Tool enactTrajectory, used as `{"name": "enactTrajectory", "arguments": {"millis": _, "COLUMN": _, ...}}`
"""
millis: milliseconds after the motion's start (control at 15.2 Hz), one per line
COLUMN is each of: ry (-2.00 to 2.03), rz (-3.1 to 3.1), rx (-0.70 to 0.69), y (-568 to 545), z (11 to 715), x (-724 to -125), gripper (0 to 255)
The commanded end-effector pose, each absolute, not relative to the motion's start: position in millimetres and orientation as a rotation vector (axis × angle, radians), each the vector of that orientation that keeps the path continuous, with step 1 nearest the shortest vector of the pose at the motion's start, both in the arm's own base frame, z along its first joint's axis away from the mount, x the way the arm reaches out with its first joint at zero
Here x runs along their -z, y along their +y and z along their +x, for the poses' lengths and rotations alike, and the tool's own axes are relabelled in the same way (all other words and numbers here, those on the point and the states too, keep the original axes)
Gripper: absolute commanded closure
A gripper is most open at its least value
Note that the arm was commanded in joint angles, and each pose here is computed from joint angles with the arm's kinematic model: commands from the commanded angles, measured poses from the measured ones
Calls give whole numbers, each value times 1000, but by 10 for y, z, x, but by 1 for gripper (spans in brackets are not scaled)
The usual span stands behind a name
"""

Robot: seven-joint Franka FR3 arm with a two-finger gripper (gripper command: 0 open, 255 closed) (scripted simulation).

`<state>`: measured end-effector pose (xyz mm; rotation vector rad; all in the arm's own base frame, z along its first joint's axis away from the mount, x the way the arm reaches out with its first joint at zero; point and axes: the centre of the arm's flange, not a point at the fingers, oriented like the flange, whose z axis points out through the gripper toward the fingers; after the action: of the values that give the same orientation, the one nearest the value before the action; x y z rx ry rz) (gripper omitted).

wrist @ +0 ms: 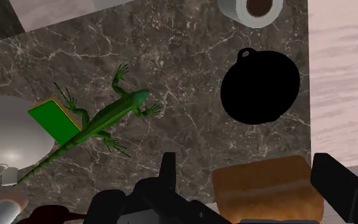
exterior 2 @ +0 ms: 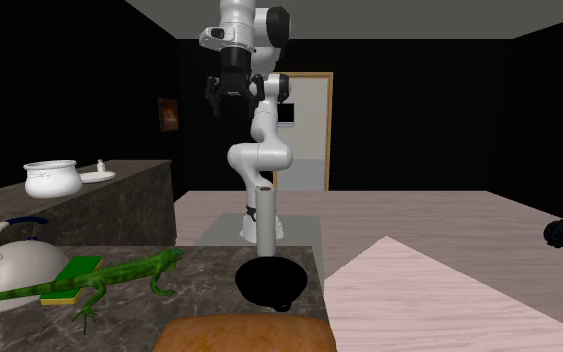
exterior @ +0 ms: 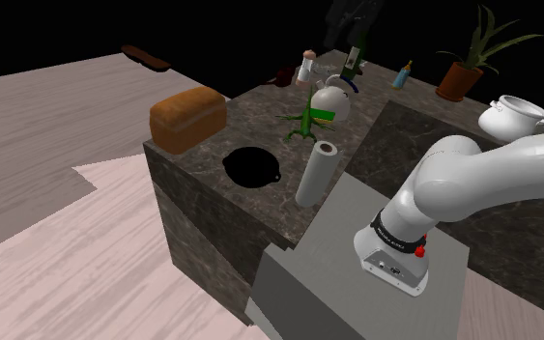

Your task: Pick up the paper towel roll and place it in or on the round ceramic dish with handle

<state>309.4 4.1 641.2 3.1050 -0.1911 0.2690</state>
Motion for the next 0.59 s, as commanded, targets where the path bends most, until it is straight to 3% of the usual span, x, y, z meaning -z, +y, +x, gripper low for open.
{"name": "enactTrajectory", "arguments": {"millis": 0, "ry": -191, "rz": 3105, "rx": -269, "y": 41, "z": 3094, "x": -6412, "gripper": 0}}
{"name": "enactTrajectory", "arguments": {"millis": 528, "ry": -118, "rz": 3100, "rx": -162, "y": 384, "z": 2926, "x": -5461, "gripper": 0}}
